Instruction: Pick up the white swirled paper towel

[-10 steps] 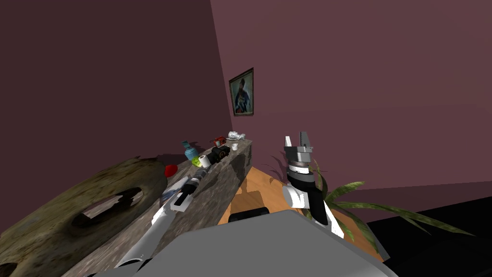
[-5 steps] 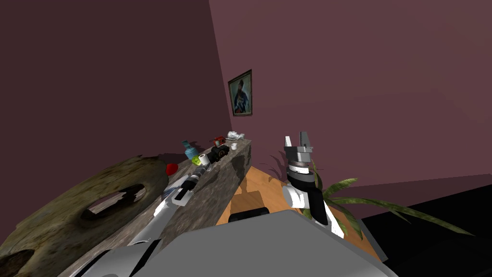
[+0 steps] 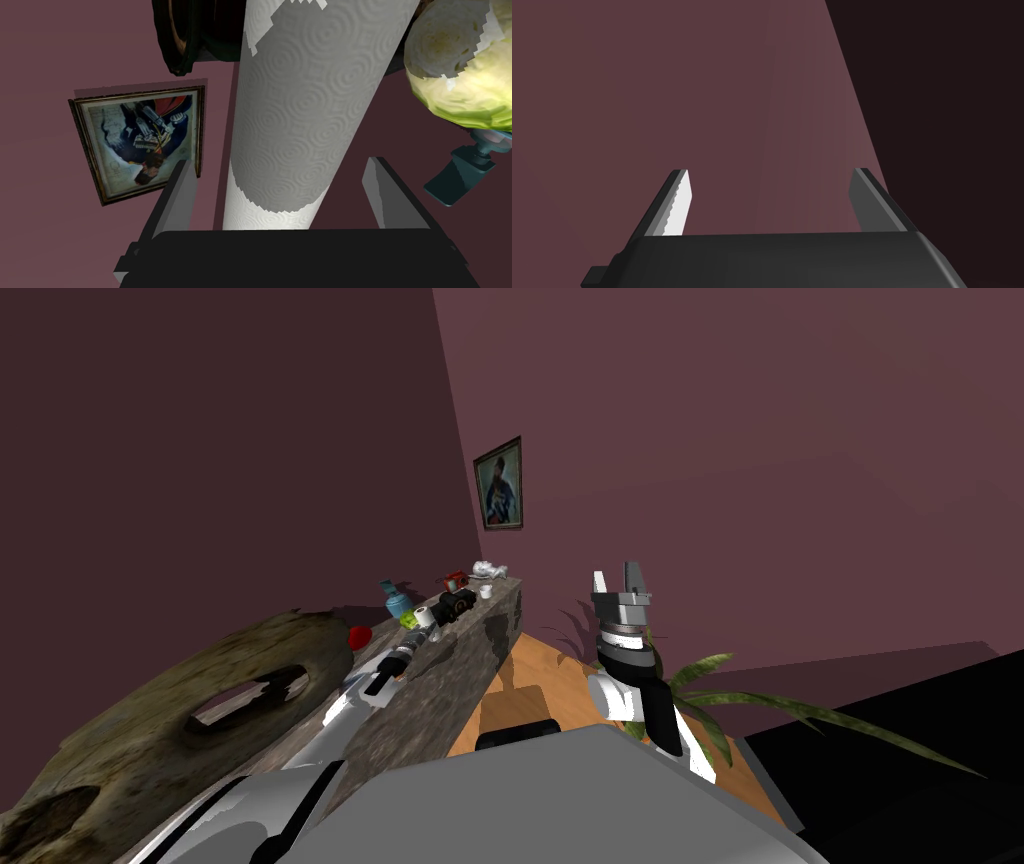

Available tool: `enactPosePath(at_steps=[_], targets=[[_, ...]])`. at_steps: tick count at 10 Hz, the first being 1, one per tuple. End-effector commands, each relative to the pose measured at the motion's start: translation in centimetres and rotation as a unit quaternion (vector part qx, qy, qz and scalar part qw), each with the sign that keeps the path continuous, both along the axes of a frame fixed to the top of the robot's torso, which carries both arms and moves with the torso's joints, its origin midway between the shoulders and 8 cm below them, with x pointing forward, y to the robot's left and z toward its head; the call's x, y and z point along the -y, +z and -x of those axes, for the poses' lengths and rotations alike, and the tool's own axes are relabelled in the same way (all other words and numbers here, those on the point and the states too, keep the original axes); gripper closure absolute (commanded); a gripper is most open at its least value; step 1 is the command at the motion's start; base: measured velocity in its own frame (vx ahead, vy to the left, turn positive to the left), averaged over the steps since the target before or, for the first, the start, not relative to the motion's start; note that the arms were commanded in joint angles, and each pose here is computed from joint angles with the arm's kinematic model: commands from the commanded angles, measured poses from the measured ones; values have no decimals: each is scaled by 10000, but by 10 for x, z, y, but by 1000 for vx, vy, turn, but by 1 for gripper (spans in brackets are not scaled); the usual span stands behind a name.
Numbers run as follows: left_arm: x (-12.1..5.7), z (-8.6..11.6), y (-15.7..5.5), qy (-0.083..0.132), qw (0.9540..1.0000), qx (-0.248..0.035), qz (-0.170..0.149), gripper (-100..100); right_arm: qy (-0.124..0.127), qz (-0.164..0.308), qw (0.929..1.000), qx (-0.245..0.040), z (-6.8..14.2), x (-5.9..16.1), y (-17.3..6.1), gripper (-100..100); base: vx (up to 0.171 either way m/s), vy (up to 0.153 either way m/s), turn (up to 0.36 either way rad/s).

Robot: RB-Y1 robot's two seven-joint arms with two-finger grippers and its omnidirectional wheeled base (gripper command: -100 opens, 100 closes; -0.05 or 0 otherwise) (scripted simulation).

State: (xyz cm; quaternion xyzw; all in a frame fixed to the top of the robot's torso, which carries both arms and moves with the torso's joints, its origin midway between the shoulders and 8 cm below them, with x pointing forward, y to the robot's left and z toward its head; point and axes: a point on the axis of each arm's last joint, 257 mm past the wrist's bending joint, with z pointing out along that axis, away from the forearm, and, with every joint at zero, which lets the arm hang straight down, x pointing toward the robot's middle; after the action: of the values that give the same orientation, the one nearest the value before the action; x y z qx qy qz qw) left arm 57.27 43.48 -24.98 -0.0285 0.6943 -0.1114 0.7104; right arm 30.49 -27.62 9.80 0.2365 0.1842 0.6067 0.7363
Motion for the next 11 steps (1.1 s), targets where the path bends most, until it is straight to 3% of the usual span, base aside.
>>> enactPosePath(at_steps=[1,2,3,7,8,9,10,11], targets=[[-6,2,-7,61,9999,-88,7,-100,0,0,10000,0,0,0,0,0,0,0,0],[-4,1,-5,43,10000,-59,5,-100,0,0,10000,0,0,0,0,0,0,0,0],[-4,1,-6,45,10000,-64,5,100,0,0,10000,0,0,0,0,0,0,0,0],[-3,1,-5,37,10000,-56,0,100,0,0,10000,0,0,0,0,0,0,0,0],[-3,1,-5,38,10000,-56,4,0,0,0,10000,0,0,0,0,0,0,0,0],[3,12,-22,31,9998,-203,48,100,0,0,10000,0,0,0,0,0,76,32,25],[0,17,-29,56,9996,-265,50,100,0,0,10000,0,0,0,0,0,76,37,17],[13,25,-34,-28,9996,-269,79,100,0,0,10000,0,0,0,0,0,84,39,29]])
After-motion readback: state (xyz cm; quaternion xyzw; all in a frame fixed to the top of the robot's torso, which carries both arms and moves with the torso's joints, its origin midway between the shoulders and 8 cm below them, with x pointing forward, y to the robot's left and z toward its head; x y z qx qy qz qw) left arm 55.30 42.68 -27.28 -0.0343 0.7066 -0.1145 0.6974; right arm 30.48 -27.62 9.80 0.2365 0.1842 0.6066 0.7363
